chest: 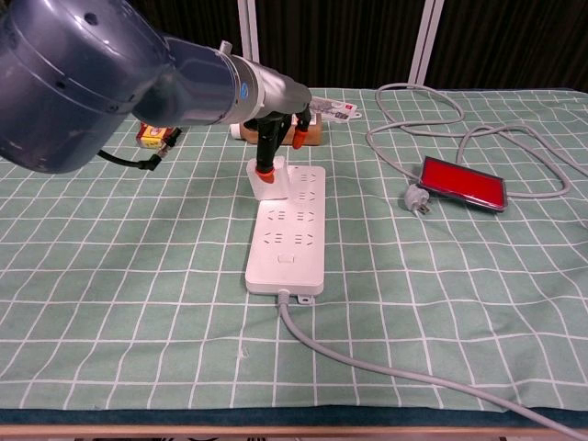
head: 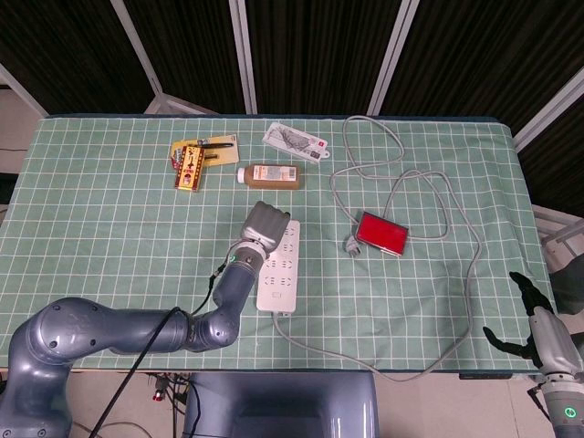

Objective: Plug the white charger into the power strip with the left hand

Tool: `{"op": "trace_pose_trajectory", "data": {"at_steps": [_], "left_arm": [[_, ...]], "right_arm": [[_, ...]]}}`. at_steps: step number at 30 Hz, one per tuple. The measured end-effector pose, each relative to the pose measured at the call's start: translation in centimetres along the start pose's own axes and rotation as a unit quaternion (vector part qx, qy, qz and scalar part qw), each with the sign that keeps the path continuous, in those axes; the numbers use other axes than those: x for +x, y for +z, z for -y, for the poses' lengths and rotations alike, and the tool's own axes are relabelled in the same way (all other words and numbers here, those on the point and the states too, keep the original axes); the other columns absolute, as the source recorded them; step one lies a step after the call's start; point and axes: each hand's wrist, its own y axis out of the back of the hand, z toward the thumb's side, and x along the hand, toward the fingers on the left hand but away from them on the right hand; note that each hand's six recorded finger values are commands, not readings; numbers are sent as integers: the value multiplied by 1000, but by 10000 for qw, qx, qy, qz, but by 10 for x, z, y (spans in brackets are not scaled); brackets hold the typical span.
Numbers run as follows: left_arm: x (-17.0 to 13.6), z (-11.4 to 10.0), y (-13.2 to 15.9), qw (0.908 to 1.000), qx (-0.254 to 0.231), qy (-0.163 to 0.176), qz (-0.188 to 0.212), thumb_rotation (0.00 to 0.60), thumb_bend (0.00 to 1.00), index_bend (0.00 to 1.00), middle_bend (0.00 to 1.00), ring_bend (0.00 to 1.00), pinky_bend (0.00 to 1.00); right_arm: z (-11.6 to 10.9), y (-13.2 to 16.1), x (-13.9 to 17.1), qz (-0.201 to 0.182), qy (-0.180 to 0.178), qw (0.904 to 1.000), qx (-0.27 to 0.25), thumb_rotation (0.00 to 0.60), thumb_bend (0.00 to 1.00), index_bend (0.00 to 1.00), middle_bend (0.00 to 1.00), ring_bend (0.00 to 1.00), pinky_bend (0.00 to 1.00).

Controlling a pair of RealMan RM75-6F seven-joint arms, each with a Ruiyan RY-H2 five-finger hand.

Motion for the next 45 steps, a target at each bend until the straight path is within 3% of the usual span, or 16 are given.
{"op": "trace_pose_trajectory", "data": {"at_steps": [3,6,11,13,19,22,26,45], "left_arm": [[-3,-6,0,9944,-1036,185,126,600,240,730,908,984,1000],[-7,-11,0,9750,-2179,353,264,600,256,812,990,1000,1000],[-13,-8,-5,9158,-3981,366,392,600,261,855,1000,1000,1000],[-14,-2,-9,8963,-4405,314,402,600,264,864,1000,1000,1000],[-14,9,-9,8726,-4861,76,473,600,270,876,1000,1000,1000],[-11,15,-9,8642,-5008,-65,488,600,270,876,1000,1000,1000],[-6,24,-10,8606,-5070,-148,454,600,270,876,1000,1000,1000],[6,37,-2,8675,-4946,-239,479,600,270,875,1000,1000,1000]], "right_arm": [[0,0,0,-6,-3,10000,11,600,338,0,0,0,0],[0,0,0,-5,-4,10000,19,600,337,0,0,0,0],[0,0,0,1,-7,10000,23,600,338,0,0,0,0],[0,0,0,5,-2,10000,20,600,338,0,0,0,0],[1,-1,0,20,20,10000,7,600,338,0,0,0,0],[1,-1,0,27,20,10000,2,600,338,0,0,0,0],[1,-1,0,34,20,10000,-4,600,338,0,0,0,0],[1,-1,-1,54,44,10000,-37,600,337,0,0,0,0]]}}
